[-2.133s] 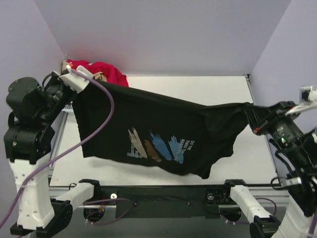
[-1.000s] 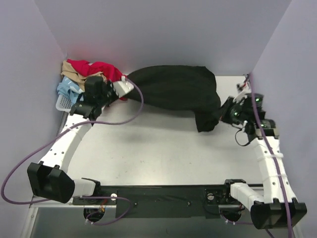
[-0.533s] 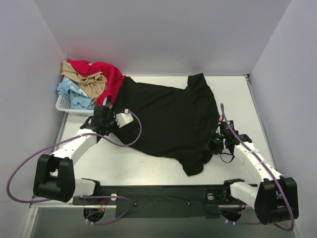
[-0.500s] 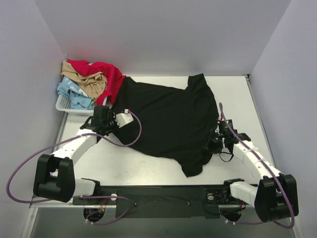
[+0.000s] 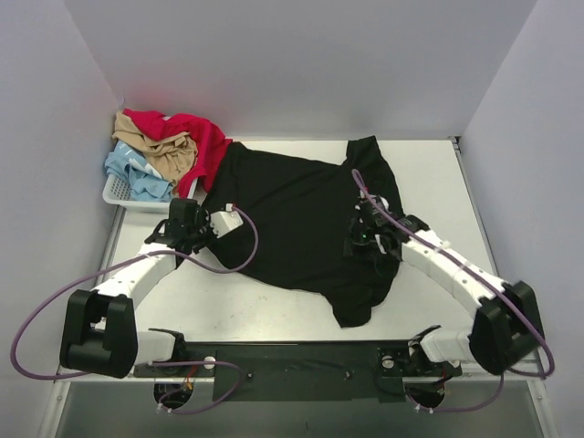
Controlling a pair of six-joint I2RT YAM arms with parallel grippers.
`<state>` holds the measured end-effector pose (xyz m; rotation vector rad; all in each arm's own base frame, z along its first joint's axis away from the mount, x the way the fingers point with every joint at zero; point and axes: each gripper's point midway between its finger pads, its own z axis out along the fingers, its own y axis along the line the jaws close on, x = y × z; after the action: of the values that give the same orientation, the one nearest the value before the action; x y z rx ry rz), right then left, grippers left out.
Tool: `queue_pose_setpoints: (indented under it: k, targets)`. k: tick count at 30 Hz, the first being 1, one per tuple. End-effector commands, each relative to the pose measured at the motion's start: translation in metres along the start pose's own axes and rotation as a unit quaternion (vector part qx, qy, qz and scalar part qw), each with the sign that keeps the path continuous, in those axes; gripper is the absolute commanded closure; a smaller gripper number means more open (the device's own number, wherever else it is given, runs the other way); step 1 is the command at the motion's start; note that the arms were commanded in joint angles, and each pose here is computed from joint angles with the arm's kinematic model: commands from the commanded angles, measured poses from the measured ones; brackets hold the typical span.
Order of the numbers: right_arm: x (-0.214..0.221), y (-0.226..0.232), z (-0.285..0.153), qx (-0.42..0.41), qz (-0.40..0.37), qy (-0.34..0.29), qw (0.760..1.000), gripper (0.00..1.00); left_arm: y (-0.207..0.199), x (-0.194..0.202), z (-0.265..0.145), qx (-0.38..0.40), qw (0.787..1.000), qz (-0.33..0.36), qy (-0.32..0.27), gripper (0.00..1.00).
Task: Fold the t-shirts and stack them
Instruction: Flatten out the tshirt
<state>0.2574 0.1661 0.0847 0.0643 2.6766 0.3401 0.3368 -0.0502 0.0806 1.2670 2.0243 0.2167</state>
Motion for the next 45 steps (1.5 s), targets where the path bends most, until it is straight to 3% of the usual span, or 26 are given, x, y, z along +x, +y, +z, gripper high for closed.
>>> queue_pose_setpoints:
  k: [1, 4, 9, 12, 14, 17, 21, 23, 27, 34, 39, 41, 42, 45]
  targets:
    - [0.023, -0.085, -0.034, 0.145, 0.042, -0.034, 0.988, 0.49, 0.003, -0.014, -0.007, -0.009, 0.999, -0.017, -0.040, 1.00]
    - [0.036, -0.124, -0.026, 0.168, 0.110, -0.026, 0.979, 0.44, -0.002, -0.016, -0.008, -0.001, 0.998, -0.026, -0.050, 1.00]
    - [0.035, -0.140, 0.007, 0.149, 0.164, -0.019, 0.975, 0.45, -0.008, -0.018, -0.007, 0.009, 0.998, -0.030, -0.058, 1.00]
    - [0.042, -0.136, 0.027, 0.113, 0.188, 0.016, 0.976, 0.49, -0.009, -0.017, -0.007, 0.008, 0.998, -0.034, -0.056, 1.00]
    - [0.046, -0.136, 0.039, 0.101, 0.195, 0.034, 0.975, 0.58, -0.008, -0.016, -0.008, 0.004, 0.998, -0.032, -0.056, 1.00]
    - [0.046, -0.132, 0.048, 0.083, 0.196, 0.048, 0.976, 1.00, -0.005, -0.016, -0.009, -0.003, 0.998, -0.037, -0.055, 1.00]
    - [0.018, -0.115, 0.023, 0.101, 0.146, 0.008, 0.984, 1.00, 0.005, -0.019, -0.006, -0.020, 0.997, -0.043, -0.056, 1.00]
    - [-0.025, -0.088, -0.005, 0.113, 0.093, -0.054, 0.988, 1.00, 0.006, -0.021, -0.002, -0.019, 0.997, -0.046, -0.060, 1.00]
    - [-0.059, -0.035, -0.025, 0.082, 0.038, -0.087, 0.992, 1.00, 0.012, -0.027, 0.003, -0.020, 0.996, -0.055, -0.064, 1.00]
    - [-0.094, 0.011, 0.021, 0.068, -0.011, -0.046, 0.997, 1.00, 0.020, -0.030, 0.010, -0.022, 0.996, -0.056, -0.058, 1.00]
    - [-0.124, 0.086, 0.035, -0.007, -0.076, -0.045, 0.996, 1.00, 0.023, -0.028, 0.015, -0.025, 0.996, -0.063, -0.053, 1.00]
    - [-0.126, 0.108, 0.042, -0.035, -0.101, -0.028, 0.994, 0.89, 0.020, -0.029, 0.017, -0.020, 0.996, -0.065, -0.052, 1.00]
    - [-0.126, 0.112, 0.047, -0.037, -0.104, -0.016, 0.994, 0.71, 0.021, -0.028, 0.018, -0.020, 0.996, -0.067, -0.051, 1.00]
    - [-0.123, 0.100, 0.034, -0.014, -0.119, -0.016, 0.993, 0.56, 0.017, -0.025, 0.020, -0.015, 0.996, -0.070, -0.047, 1.00]
